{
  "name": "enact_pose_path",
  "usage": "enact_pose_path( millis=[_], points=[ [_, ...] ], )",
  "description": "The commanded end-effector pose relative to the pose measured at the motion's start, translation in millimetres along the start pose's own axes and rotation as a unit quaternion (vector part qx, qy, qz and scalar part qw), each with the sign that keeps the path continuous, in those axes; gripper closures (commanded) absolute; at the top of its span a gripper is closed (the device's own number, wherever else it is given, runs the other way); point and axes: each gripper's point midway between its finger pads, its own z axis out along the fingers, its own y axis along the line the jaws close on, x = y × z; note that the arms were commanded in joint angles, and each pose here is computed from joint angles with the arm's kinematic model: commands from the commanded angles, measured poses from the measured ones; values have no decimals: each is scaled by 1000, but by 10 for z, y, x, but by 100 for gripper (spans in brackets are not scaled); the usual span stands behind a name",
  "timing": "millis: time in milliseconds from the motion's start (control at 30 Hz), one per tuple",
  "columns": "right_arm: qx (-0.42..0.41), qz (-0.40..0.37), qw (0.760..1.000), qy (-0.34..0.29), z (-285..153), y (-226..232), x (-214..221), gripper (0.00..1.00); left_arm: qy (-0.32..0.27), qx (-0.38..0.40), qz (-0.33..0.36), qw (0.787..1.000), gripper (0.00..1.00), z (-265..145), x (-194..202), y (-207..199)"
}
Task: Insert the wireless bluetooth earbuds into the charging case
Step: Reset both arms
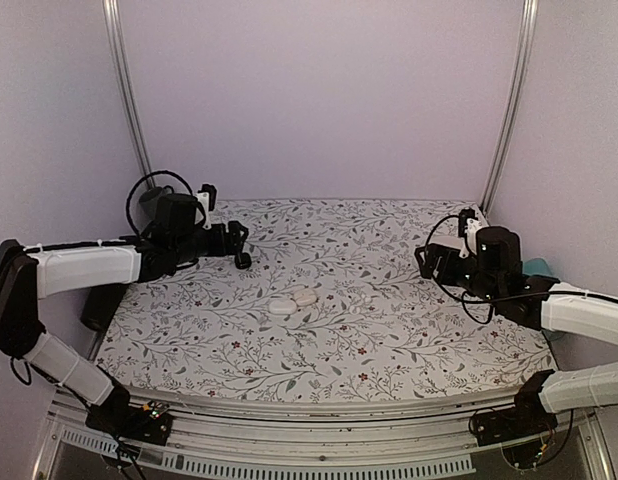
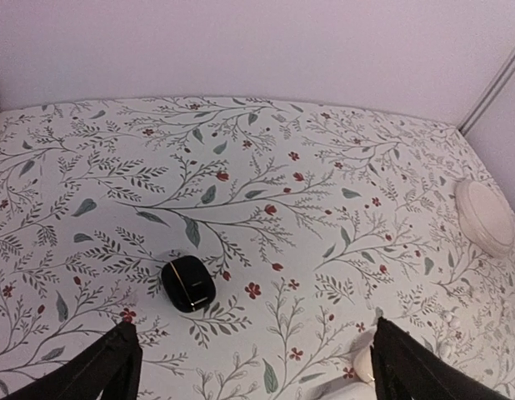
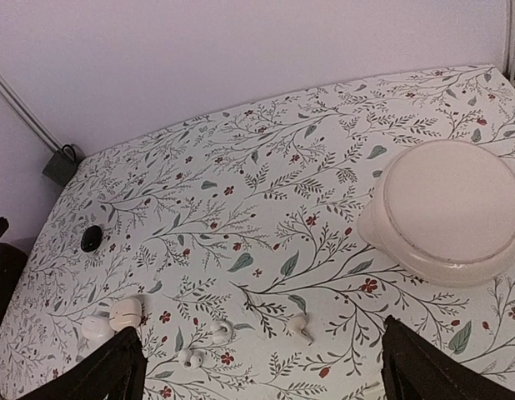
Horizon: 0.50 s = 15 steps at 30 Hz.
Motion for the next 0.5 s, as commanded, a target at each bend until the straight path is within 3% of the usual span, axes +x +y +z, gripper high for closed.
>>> enact_pose_path(
  millis=[0, 267, 467],
  points=[
    [18, 1, 999, -32, -55, -16, -238, 1, -33, 37, 4, 999, 4, -227, 52, -238],
    [53, -2, 997, -56, -56, -71, -426, 1, -65, 52, 11, 996, 4, -541, 53, -217],
    [61, -1, 997, -46, -4, -141, -294, 1, -60, 53, 26, 996, 4, -603, 42, -197]
  ],
)
